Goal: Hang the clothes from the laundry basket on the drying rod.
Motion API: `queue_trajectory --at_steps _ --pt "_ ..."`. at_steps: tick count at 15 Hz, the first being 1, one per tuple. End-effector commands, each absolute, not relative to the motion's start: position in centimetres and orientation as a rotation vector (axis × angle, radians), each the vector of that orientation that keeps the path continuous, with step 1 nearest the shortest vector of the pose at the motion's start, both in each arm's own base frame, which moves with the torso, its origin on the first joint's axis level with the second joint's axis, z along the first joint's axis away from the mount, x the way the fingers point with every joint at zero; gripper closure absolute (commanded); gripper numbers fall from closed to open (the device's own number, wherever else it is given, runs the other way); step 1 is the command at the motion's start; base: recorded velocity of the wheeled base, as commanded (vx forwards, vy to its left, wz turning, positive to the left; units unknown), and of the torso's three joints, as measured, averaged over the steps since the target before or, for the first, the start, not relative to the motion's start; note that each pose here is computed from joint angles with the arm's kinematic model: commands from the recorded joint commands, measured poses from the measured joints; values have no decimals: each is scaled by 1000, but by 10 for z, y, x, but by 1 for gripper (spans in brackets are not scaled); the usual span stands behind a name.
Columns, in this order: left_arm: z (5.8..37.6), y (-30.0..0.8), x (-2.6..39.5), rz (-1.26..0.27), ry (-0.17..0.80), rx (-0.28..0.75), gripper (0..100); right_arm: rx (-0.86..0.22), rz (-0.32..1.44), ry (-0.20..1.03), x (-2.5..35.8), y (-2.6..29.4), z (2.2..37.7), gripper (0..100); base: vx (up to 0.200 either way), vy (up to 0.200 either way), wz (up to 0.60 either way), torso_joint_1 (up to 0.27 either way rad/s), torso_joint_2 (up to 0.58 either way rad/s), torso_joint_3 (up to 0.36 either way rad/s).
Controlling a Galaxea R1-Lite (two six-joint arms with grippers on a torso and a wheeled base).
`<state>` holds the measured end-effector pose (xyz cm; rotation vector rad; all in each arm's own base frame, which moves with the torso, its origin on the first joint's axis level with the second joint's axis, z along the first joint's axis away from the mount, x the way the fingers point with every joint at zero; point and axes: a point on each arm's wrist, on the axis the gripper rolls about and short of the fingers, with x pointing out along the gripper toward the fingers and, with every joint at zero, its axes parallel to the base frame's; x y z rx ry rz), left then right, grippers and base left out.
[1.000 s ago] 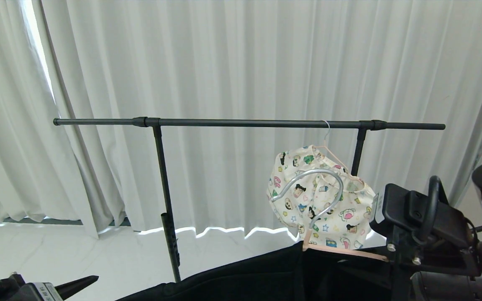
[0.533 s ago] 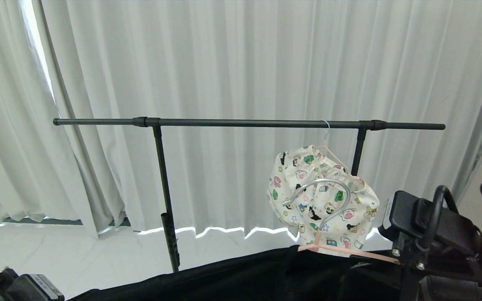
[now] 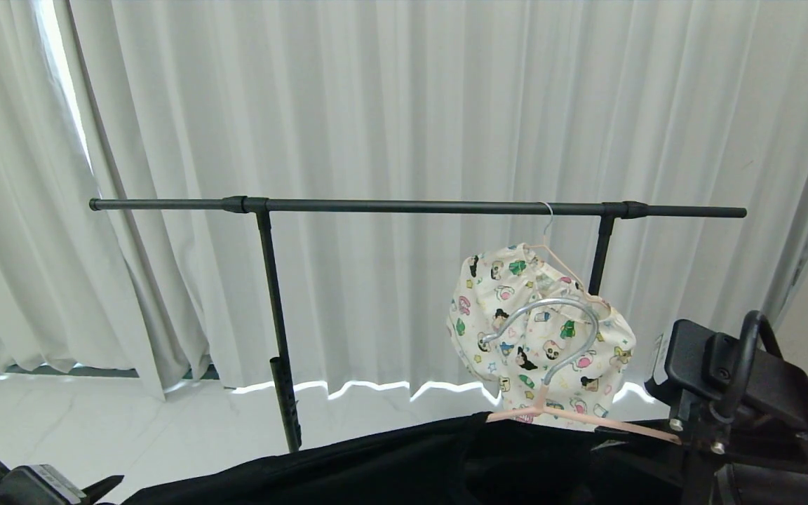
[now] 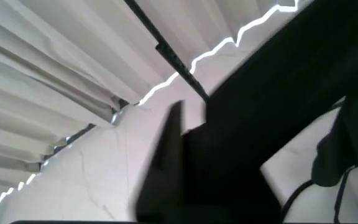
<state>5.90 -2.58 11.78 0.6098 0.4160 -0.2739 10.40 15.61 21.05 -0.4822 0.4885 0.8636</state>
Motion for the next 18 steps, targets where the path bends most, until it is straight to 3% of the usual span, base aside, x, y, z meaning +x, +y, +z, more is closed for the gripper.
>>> queue_trajectory --at_steps 1,4,10,12,15,18 --pt "123 -24 54 -306 357 565 0 -491 830 491 107 156 210 100 0 0 0 0 0 0" --pt "135 -24 47 -430 260 461 0 -481 723 508 120 148 209 100 0 0 0 0 0 0" --pt "168 -31 59 -445 188 431 0 -450 574 541 142 134 208 100 0 0 0 0 0 0" --pt "188 -38 71 -440 166 424 0 -441 535 560 151 140 207 100 0 0 0 0 0 0" --pt "210 -49 93 -412 152 422 0 -471 344 632 171 154 207 100 0 0 0 0 0 0" --pt "209 -55 108 -344 126 422 0 -360 173 692 187 169 213 100 0 0 0 0 0 0"
